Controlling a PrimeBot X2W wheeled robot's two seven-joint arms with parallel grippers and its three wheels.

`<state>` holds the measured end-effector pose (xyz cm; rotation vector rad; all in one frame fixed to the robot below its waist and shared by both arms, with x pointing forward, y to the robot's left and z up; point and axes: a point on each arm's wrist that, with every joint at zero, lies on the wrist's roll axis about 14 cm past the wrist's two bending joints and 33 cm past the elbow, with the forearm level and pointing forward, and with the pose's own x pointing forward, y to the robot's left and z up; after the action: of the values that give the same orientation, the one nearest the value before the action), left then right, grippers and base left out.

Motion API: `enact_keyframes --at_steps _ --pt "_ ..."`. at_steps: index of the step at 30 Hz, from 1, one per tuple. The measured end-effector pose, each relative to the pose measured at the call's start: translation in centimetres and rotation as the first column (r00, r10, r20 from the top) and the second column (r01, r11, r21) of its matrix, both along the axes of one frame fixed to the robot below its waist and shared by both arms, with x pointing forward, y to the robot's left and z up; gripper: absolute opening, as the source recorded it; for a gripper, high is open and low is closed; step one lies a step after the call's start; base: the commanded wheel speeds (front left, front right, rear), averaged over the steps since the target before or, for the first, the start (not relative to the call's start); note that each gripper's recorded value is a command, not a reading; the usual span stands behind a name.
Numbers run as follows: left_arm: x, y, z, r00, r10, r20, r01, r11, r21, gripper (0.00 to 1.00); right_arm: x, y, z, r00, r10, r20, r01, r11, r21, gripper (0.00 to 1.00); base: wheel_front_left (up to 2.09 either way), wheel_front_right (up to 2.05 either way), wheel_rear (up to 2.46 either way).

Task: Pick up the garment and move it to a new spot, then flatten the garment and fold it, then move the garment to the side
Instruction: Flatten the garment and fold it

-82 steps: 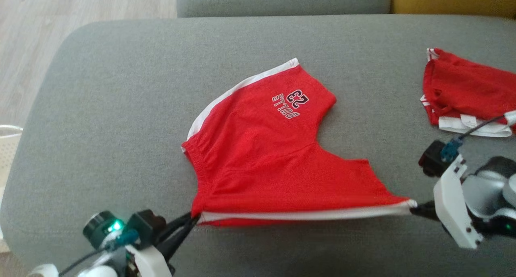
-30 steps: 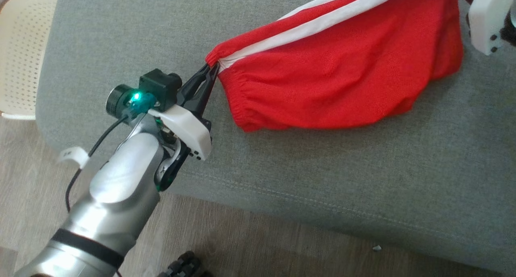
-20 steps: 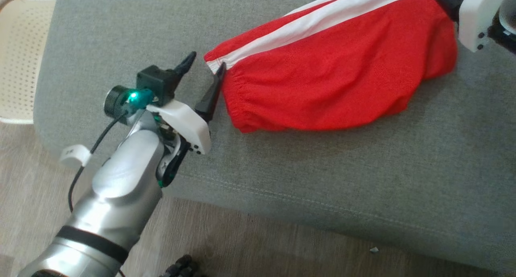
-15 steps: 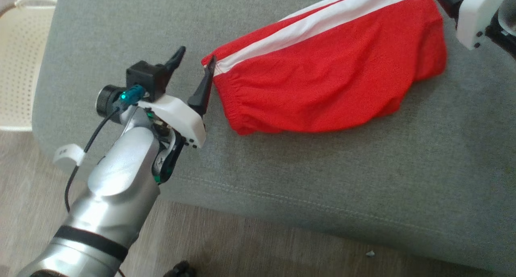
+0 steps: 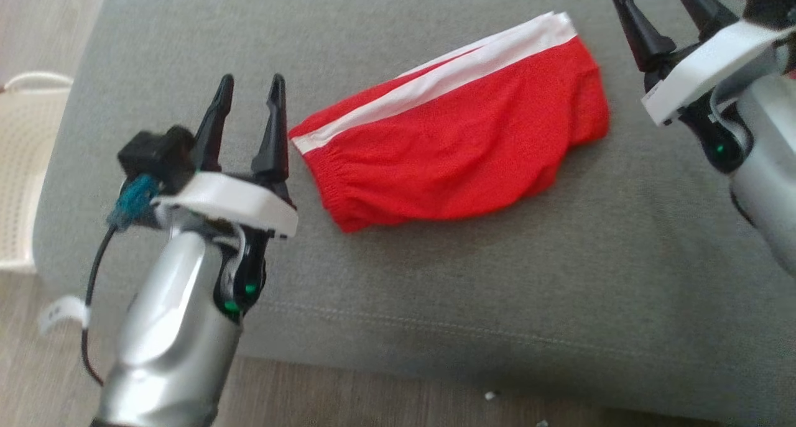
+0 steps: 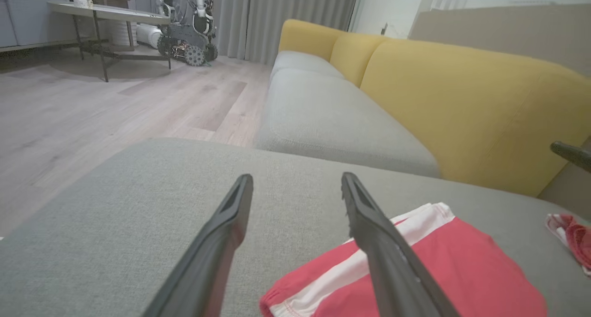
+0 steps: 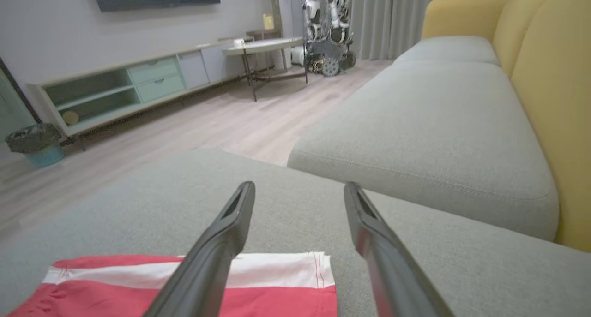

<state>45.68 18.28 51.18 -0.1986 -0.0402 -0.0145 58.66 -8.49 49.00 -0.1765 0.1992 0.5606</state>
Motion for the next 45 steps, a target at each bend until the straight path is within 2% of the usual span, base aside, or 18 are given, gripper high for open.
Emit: enact_keyframes --at_steps 6,10,16,21,26,32,42,45 --pt "-2.2 -1.0 1.7 0.998 0.006 0.068 -0.003 0.999 -0.037 1.0 -1.3 -2.5 3.8 0.992 -0.077 0.103 0.073 0.996 0.044 1.0 0.0 0.0 0.0" --pt "-3.9 -0.8 2.4 0.995 0.024 0.098 -0.018 0.998 -0.061 1.0 -3.6 -3.8 5.7 0.975 -0.104 0.195 0.093 0.994 0.065 1.0 0.0 0.0 0.0" --pt "-6.2 -1.3 2.6 0.993 0.015 0.116 -0.008 0.998 -0.06 1.0 -9.2 -6.2 3.7 0.953 -0.184 0.242 0.173 0.983 0.067 1.0 0.0 0.0 0.0" --pt "-7.8 -1.2 1.9 0.995 0.026 0.099 -0.02 0.998 -0.056 1.0 -14.0 -5.4 1.4 0.946 -0.232 0.226 0.215 0.972 0.096 1.0 0.0 0.0 0.0" --pt "-9.1 -1.2 1.2 0.996 0.046 0.077 -0.041 0.996 -0.075 1.0 -16.7 -5.1 0.3 0.942 -0.259 0.214 0.244 0.965 0.096 1.0 0.0 0.0 0.0" --pt "-9.5 -1.2 0.9 0.996 0.057 0.064 -0.052 0.996 -0.079 1.0 -17.7 -4.8 -1.3 0.947 -0.271 0.173 0.26 0.962 0.088 1.0 0.0 0.0 0.0" --pt "-9.6 -0.9 0.3 0.997 0.069 0.046 -0.065 0.995 -0.076 1.0 -17.1 -3.9 -2.3 0.955 -0.265 0.135 0.252 0.962 0.109 1.0 0.0 0.0 0.0" --pt "-9.5 -0.6 0.1 0.996 0.078 0.038 -0.075 0.994 -0.074 1.0 -16.7 -3.4 -3.3 0.959 -0.272 0.077 0.26 0.956 0.134 1.0 0.0 0.0 0.0"
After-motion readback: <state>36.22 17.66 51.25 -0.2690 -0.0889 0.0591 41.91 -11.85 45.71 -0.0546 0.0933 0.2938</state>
